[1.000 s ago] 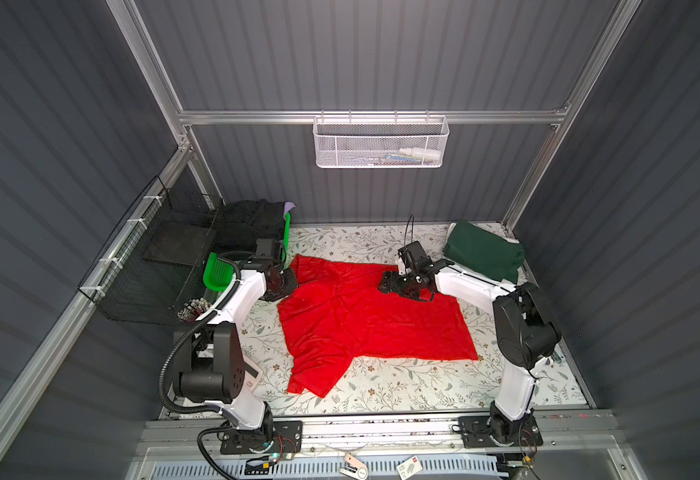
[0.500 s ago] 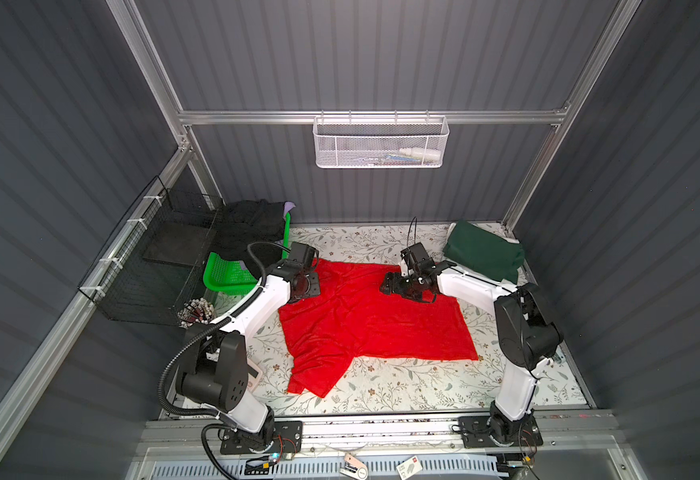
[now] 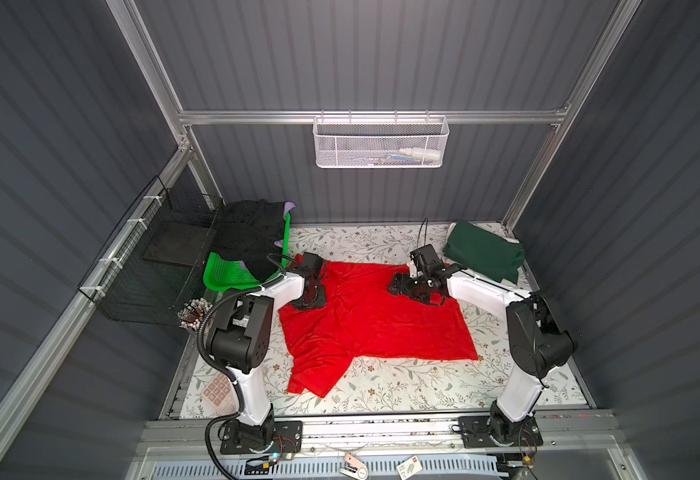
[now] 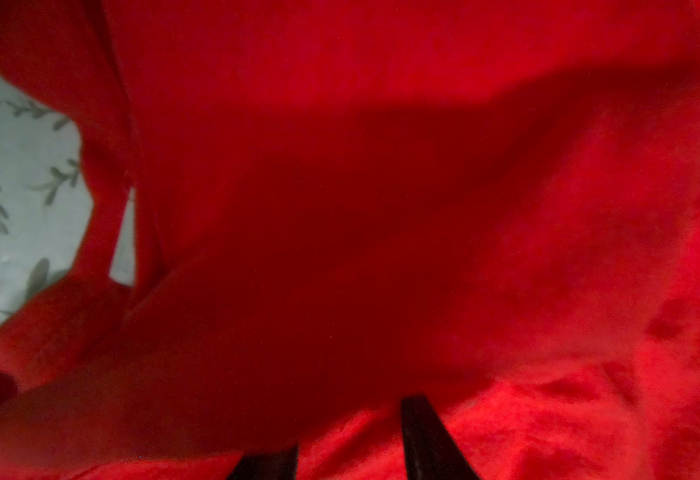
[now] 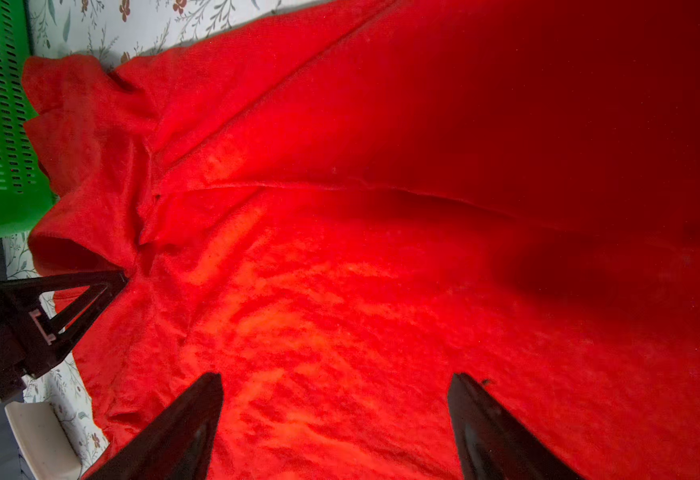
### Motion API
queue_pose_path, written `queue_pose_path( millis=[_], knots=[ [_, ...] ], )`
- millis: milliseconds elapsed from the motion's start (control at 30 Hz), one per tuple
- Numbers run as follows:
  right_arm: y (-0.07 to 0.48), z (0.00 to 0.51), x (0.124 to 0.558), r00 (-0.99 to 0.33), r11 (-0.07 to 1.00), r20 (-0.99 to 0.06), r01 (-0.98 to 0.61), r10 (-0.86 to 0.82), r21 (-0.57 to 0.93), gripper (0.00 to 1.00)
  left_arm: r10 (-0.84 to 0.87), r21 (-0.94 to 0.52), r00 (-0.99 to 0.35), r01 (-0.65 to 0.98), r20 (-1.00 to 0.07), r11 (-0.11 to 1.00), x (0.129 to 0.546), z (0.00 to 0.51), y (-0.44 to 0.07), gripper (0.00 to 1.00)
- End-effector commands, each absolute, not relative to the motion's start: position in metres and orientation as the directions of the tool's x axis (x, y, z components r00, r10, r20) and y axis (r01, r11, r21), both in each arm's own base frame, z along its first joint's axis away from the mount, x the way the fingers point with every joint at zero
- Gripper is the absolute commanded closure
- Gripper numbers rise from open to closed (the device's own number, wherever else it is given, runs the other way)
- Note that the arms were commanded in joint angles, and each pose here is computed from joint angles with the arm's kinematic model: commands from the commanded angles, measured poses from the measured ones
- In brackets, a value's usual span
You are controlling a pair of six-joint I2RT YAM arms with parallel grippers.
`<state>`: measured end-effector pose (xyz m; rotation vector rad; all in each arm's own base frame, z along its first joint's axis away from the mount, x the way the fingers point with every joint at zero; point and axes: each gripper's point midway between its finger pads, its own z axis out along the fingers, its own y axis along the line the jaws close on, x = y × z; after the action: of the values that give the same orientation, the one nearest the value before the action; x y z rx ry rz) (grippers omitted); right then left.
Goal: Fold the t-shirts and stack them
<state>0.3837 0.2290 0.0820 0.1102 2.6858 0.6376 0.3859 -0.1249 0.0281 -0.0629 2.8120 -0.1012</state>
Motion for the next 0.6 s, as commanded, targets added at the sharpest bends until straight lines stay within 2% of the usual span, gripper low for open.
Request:
queue_pose_path(
  millis=[0, 233, 333, 567],
  knots=[
    [0.224, 0.081, 0.382, -0.924, 0.896, -0.339, 0.007, 0.175, 0.444, 0.13, -0.047, -0.106, -0.943, -0.013, -0.33, 0.994, 0.392, 0.031, -0.132, 0.61],
    [0.225, 0.079, 0.384, -0.925, 0.892, -0.332, 0.013, 0.182, 0.451, 0.14, -0.066, -0.12, -0.942, -0.027, -0.328, 0.992, 0.397, 0.027, -0.135, 0.67],
    [0.226, 0.078, 0.384, -0.927, 0.892, -0.328, 0.014, 0.181, 0.453, 0.14, -0.068, -0.122, -0.942, -0.029, -0.33, 0.992, 0.4, 0.027, -0.136, 0.73],
    [0.224, 0.076, 0.383, -0.928, 0.893, -0.321, 0.025, 0.187, 0.449, 0.14, -0.061, -0.129, -0.946, -0.021, -0.317, 0.991, 0.405, 0.023, -0.14, 0.96]
  ],
)
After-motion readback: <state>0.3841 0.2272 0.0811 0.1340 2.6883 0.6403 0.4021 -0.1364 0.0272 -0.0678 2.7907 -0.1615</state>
